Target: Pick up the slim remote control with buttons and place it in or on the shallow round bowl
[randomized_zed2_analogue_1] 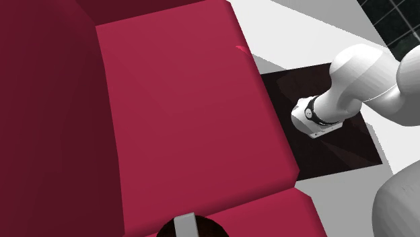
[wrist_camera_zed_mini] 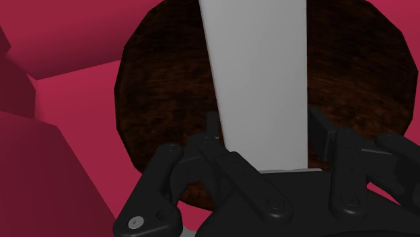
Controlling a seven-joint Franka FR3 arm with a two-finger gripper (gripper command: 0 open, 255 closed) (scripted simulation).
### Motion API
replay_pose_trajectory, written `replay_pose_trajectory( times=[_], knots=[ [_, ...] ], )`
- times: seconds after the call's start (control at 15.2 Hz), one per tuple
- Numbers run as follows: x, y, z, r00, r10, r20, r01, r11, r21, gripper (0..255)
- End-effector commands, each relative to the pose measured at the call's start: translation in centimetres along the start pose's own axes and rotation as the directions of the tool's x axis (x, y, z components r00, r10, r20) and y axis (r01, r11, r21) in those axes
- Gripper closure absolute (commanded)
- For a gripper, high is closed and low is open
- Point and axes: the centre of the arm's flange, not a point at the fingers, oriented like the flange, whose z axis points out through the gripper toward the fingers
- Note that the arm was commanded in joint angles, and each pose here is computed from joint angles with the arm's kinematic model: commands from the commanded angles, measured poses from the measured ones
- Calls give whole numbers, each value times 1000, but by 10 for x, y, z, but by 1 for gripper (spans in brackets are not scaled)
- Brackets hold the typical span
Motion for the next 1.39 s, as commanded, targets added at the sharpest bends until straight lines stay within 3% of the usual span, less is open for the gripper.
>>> replay_pose_trajectory(
  times=[0.0, 0.26, 0.33, 0.66, 0.92, 1.32],
  knots=[
    [0, 0, 1, 1000, 0, -1, 0, 1000, -1, 255],
    [0, 0, 1, 1000, 0, -1, 0, 1000, -1, 255],
    [0, 0, 0, 1000, 0, -1, 0, 1000, -1, 0],
    [0, 0, 0, 1000, 0, -1, 0, 1000, -1, 0],
    [0, 0, -49, 1000, 0, -1, 0, 1000, -1, 0],
    [0, 0, -49, 1000, 0, -1, 0, 1000, -1, 0]
  ],
)
